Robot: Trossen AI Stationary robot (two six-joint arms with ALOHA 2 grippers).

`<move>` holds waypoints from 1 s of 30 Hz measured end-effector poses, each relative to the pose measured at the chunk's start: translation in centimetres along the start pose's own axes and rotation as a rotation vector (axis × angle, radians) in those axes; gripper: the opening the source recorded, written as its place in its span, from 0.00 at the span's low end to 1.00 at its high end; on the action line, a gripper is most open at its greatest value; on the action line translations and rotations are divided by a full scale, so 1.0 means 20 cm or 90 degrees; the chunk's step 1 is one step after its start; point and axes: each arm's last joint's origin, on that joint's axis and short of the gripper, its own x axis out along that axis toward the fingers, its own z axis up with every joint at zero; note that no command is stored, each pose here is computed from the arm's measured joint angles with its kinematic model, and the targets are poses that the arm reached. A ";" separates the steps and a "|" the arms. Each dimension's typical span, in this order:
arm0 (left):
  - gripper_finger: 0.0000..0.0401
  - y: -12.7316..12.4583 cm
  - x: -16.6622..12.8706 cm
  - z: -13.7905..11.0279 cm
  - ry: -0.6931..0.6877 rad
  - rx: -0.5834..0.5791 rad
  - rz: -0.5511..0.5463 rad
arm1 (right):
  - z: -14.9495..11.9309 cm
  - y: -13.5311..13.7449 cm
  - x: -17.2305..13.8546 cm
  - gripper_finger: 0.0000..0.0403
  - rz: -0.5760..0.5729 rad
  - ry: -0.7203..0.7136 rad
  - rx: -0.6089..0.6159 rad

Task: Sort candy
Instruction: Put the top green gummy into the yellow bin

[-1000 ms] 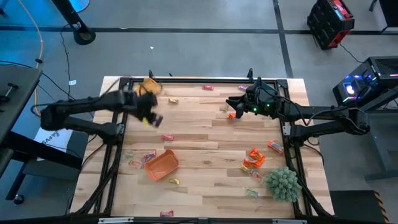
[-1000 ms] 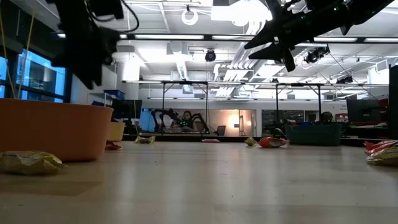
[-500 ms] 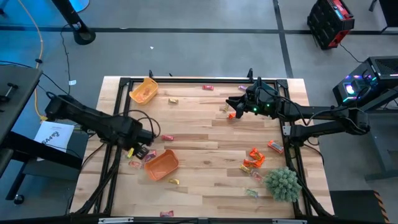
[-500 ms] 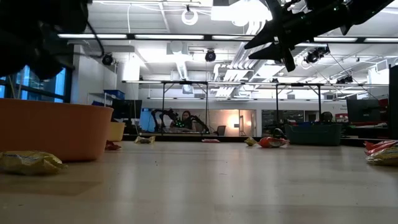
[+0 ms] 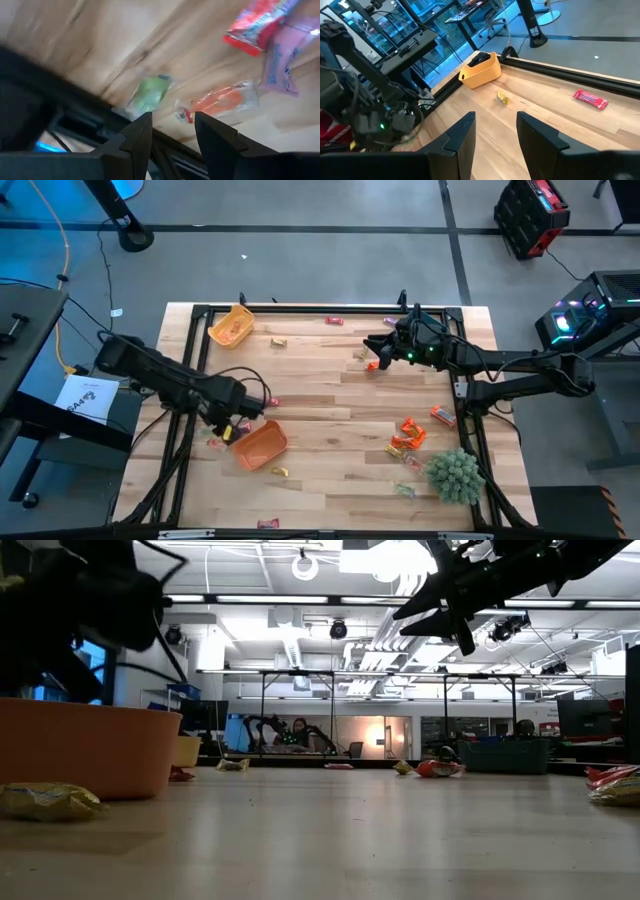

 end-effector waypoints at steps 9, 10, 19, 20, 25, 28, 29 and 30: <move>0.36 0.01 0.11 0.07 0.078 0.062 0.083 | 0.00 0.00 0.00 0.34 0.000 0.000 0.000; 0.36 0.01 0.13 0.08 0.082 0.073 0.079 | 0.00 0.00 0.00 0.34 -0.001 0.000 0.000; 0.35 0.02 0.23 0.13 0.120 0.102 0.066 | 0.00 0.00 0.00 0.34 -0.001 0.000 -0.002; 0.33 0.02 0.23 0.13 0.125 0.112 0.057 | 0.00 0.00 0.00 0.34 -0.001 0.000 -0.002; 0.15 0.00 0.17 0.14 0.111 0.149 0.023 | 0.00 0.00 0.00 0.34 -0.002 -0.001 -0.002; 0.03 0.00 0.08 0.13 0.086 0.153 0.004 | 0.00 0.00 0.00 0.34 -0.002 -0.001 -0.002; 0.03 0.00 0.04 0.12 0.072 0.153 -0.001 | 0.00 0.00 0.00 0.34 -0.002 -0.001 -0.002; 0.05 0.01 -0.01 0.11 0.056 0.152 -0.003 | 0.00 0.00 0.00 0.34 -0.002 -0.001 -0.002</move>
